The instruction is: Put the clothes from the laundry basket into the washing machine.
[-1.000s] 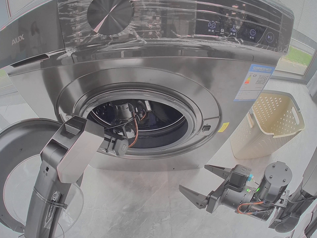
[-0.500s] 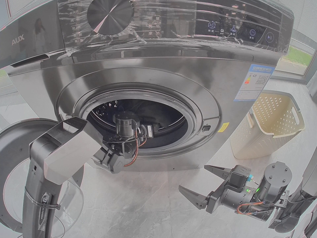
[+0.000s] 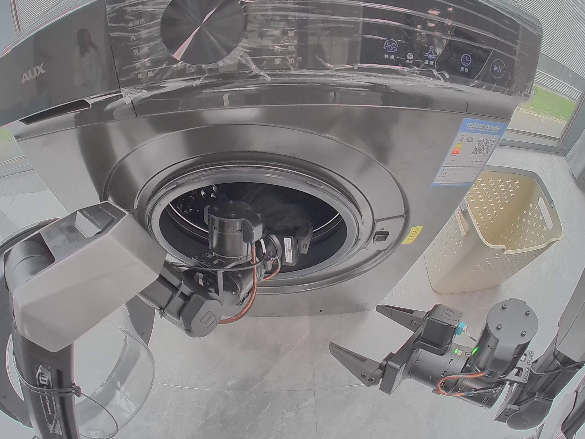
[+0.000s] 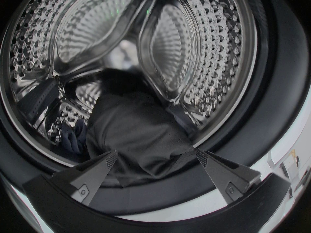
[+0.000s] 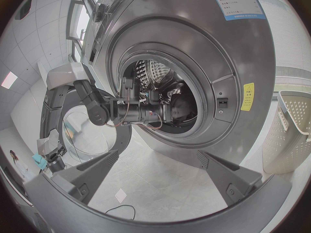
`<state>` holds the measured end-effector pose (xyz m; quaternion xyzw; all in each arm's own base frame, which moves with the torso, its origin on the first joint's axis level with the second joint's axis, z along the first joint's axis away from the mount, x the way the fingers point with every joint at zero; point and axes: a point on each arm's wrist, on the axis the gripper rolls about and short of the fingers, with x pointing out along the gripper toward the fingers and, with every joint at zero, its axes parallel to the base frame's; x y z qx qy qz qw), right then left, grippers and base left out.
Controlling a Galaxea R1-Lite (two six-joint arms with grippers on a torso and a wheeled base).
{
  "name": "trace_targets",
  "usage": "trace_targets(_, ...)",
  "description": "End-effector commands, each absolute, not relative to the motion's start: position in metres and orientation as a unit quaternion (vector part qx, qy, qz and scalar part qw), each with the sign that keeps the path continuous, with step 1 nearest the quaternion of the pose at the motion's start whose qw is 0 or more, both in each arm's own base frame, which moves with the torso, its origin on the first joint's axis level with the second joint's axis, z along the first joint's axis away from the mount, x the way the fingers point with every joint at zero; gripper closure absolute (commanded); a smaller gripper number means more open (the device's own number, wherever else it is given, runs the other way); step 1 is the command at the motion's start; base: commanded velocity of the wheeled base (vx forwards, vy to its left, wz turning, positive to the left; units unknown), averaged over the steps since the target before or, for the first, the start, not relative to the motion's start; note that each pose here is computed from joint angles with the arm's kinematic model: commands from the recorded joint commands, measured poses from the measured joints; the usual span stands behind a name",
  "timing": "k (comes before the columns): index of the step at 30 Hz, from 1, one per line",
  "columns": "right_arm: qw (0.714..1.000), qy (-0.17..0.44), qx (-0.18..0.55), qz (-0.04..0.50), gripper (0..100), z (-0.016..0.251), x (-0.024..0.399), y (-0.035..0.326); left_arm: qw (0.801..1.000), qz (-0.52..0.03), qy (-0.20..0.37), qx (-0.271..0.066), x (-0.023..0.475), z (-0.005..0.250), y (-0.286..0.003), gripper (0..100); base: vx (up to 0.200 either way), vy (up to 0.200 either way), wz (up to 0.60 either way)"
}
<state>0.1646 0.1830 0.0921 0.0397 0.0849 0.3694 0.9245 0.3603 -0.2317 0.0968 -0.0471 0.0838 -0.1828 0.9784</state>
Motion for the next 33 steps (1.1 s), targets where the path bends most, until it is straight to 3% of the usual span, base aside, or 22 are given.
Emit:
trace_targets(1, 0.924, 0.087, 0.038, 0.370, 0, 0.091, 0.165, 0.184, 0.981, -0.177, 0.049, -0.062, 0.374, 0.108, -0.236, 0, 0.000, 0.000, 0.00)
trace_targets(12, 0.924, 0.088, 0.041, 0.370, 0, 0.091, 0.165, 0.184, 0.987, -0.137, 0.067, -0.051, 0.426, 0.050, -0.227, 0, 0.000, 0.000, 0.00)
trace_targets(16, 0.924, 0.087, 0.041, 0.370, 0, 0.091, 0.165, 0.184, 0.989, -0.122, 0.059, -0.054, 0.438, 0.049, -0.222, 0, 0.000, 0.000, 0.00)
trace_targets(17, 0.924, 0.087, 0.041, 0.370, 0, 0.091, 0.165, 0.184, 0.990, -0.118, 0.054, -0.055, 0.442, 0.051, -0.219, 100, 0.000, 0.000, 0.00)
trace_targets(24, 0.924, 0.092, 0.038, 0.370, 0, 0.088, 0.166, 0.186, 0.990, -0.118, 0.024, -0.068, 0.452, 0.065, -0.220, 100, 0.000, 0.000, 0.00)
trace_targets(33, 0.923, 0.091, 0.039, 0.373, 0, 0.089, 0.165, 0.187, 0.986, -0.088, -0.079, -0.116, 0.485, 0.087, -0.221, 100, 0.000, 0.000, 0.00)
